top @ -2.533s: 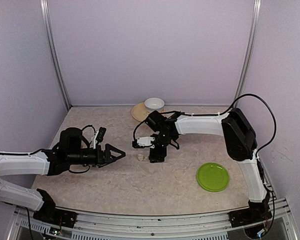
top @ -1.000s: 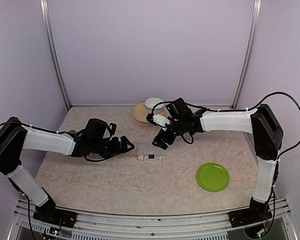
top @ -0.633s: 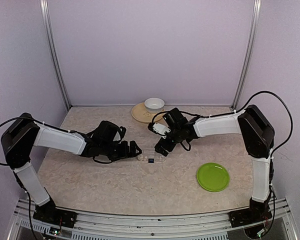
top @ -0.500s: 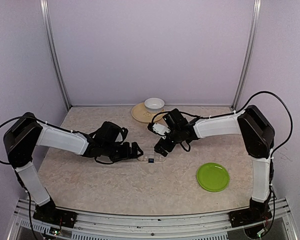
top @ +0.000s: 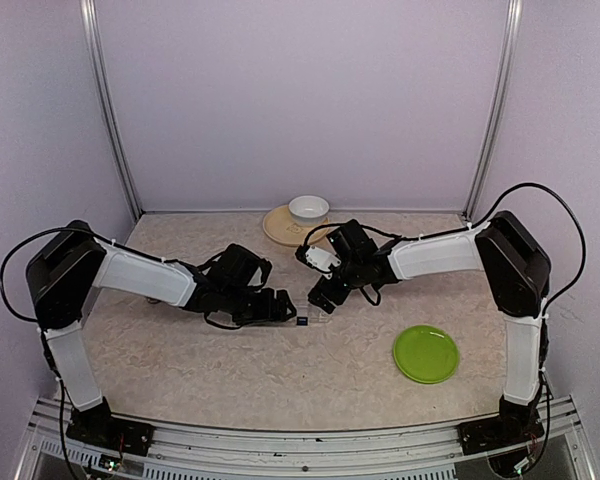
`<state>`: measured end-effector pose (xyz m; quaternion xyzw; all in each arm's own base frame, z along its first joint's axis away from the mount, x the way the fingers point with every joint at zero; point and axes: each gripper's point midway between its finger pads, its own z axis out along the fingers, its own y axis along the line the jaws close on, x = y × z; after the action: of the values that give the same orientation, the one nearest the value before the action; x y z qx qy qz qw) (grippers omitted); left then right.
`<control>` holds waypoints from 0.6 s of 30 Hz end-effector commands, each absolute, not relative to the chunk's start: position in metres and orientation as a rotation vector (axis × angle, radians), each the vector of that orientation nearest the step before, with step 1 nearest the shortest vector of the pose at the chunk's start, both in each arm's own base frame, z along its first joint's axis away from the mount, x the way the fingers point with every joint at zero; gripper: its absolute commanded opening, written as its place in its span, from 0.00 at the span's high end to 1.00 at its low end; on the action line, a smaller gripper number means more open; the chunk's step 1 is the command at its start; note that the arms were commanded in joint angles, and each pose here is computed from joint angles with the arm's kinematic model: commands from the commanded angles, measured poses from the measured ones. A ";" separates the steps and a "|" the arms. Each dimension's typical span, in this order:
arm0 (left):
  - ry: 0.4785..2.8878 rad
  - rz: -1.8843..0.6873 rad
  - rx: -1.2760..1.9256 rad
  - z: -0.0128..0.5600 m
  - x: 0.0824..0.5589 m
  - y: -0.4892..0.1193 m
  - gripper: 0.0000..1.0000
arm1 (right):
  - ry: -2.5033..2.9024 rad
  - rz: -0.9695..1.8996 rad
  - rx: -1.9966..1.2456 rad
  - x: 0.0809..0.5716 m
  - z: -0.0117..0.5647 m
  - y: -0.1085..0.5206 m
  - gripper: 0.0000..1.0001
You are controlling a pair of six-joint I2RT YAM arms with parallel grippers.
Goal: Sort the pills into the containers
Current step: Close the lid of the pill container.
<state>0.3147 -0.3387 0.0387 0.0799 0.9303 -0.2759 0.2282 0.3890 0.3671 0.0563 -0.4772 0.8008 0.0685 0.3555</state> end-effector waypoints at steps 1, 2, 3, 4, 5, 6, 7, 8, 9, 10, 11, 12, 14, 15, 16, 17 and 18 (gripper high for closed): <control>2.622 -0.654 0.235 0.020 0.316 -0.329 0.10 | 2.110 0.119 -1.283 0.376 0.042 0.356 0.00; 2.630 -0.650 0.235 0.017 0.315 -0.329 0.11 | 2.109 0.117 -1.283 0.376 0.043 0.355 0.00; 2.640 -0.645 0.237 0.014 0.314 -0.328 0.12 | 2.108 0.116 -1.285 0.375 0.043 0.355 0.00; 2.650 -0.637 0.239 0.011 0.314 -0.328 0.13 | 2.107 0.113 -1.286 0.375 0.044 0.354 0.00; 2.663 -0.626 0.243 0.006 0.313 -0.326 0.14 | 2.105 0.113 -1.287 0.375 0.044 0.354 0.00; 2.676 -0.616 0.245 0.002 0.311 -0.325 0.16 | 2.106 0.112 -1.289 0.374 0.044 0.353 0.00; 2.686 -0.608 0.250 -0.002 0.310 -0.324 0.18 | 2.105 0.112 -1.291 0.373 0.044 0.352 0.00; 2.695 -0.599 0.251 -0.005 0.309 -0.323 0.20 | 2.101 0.111 -1.293 0.372 0.046 0.352 0.00; 2.704 -0.591 0.252 -0.009 0.307 -0.322 0.24 | 2.096 0.112 -1.293 0.372 0.048 0.352 0.00; 2.711 -0.586 0.254 -0.012 0.306 -0.321 0.28 | 2.090 0.112 -1.291 0.372 0.050 0.352 0.00; 2.719 -0.583 0.258 -0.014 0.305 -0.321 0.30 | 2.086 0.114 -1.292 0.371 0.051 0.352 0.00; 2.731 -0.576 0.263 -0.018 0.304 -0.320 0.32 | 2.081 0.115 -1.288 0.371 0.054 0.352 0.00; 2.749 -0.567 0.275 -0.023 0.301 -0.318 0.37 | 2.072 0.121 -1.284 0.370 0.058 0.352 0.00; 2.756 -0.564 0.279 -0.026 0.299 -0.318 0.39 | 2.068 0.125 -1.286 0.370 0.060 0.352 0.00; 2.764 -0.566 0.283 -0.028 0.298 -0.318 0.42 | 2.063 0.126 -1.288 0.370 0.061 0.352 0.00; 2.773 -0.562 0.286 -0.031 0.296 -0.317 0.44 | 2.060 0.130 -1.291 0.369 0.063 0.353 0.00; 2.778 -0.557 0.288 -0.032 0.295 -0.316 0.44 | 2.057 0.133 -1.296 0.368 0.064 0.353 0.00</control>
<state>0.3291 -0.3447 0.0271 0.0975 0.9327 -0.2544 0.2364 0.3793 0.3576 0.0592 -0.4854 0.7969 0.0566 0.3552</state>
